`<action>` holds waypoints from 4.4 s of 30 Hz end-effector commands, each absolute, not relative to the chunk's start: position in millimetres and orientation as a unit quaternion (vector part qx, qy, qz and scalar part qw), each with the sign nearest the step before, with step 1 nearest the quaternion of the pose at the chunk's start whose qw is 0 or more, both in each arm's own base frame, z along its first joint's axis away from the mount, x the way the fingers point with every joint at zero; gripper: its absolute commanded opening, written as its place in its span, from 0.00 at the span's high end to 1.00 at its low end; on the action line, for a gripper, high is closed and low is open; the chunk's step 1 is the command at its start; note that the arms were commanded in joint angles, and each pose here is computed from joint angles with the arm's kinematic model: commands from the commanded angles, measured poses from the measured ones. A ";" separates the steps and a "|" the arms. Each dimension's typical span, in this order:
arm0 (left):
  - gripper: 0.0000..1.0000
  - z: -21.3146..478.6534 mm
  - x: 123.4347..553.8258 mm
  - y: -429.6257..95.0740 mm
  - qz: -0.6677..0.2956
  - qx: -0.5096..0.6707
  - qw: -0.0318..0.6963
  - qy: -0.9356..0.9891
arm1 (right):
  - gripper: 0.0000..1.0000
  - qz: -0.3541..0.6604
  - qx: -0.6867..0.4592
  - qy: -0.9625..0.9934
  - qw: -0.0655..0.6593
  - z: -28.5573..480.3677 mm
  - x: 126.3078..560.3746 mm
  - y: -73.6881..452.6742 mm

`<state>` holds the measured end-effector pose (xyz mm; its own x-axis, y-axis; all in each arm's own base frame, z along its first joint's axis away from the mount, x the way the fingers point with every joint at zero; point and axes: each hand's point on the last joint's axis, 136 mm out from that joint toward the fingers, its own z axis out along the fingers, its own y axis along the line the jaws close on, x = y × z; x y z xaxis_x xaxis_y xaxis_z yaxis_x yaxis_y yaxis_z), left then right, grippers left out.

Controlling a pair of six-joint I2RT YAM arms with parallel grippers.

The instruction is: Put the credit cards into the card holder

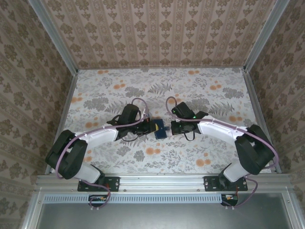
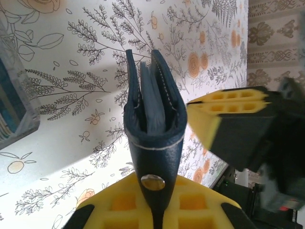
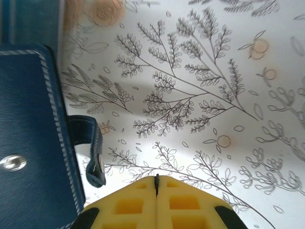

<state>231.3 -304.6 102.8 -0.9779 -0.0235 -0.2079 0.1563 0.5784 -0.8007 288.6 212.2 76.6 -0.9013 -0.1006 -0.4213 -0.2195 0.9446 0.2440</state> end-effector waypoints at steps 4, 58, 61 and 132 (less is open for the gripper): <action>0.80 88.9 220.6 -320.9 -0.439 0.102 0.081 0.889 | 1.00 0.220 -0.089 0.939 0.248 126.0 277.0 212.2; 0.31 90.8 225.6 -339.2 -0.450 0.124 0.086 0.881 | 1.00 0.331 -0.095 0.933 0.106 129.5 207.8 210.8; 0.32 85.0 224.2 -337.1 -0.438 0.128 0.080 0.886 | 1.00 0.317 -0.100 0.938 0.098 116.4 207.5 206.6; 1.00 99.1 209.4 -348.7 -0.444 0.121 -0.001 0.888 | 0.18 0.336 -0.149 0.921 0.127 68.3 211.7 242.8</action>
<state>207.1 -343.5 93.9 -0.9677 0.2239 -0.1155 0.2309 0.6051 -0.7619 212.7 227.3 70.0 -0.9174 -0.1939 -0.3475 -0.3586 0.7813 0.5109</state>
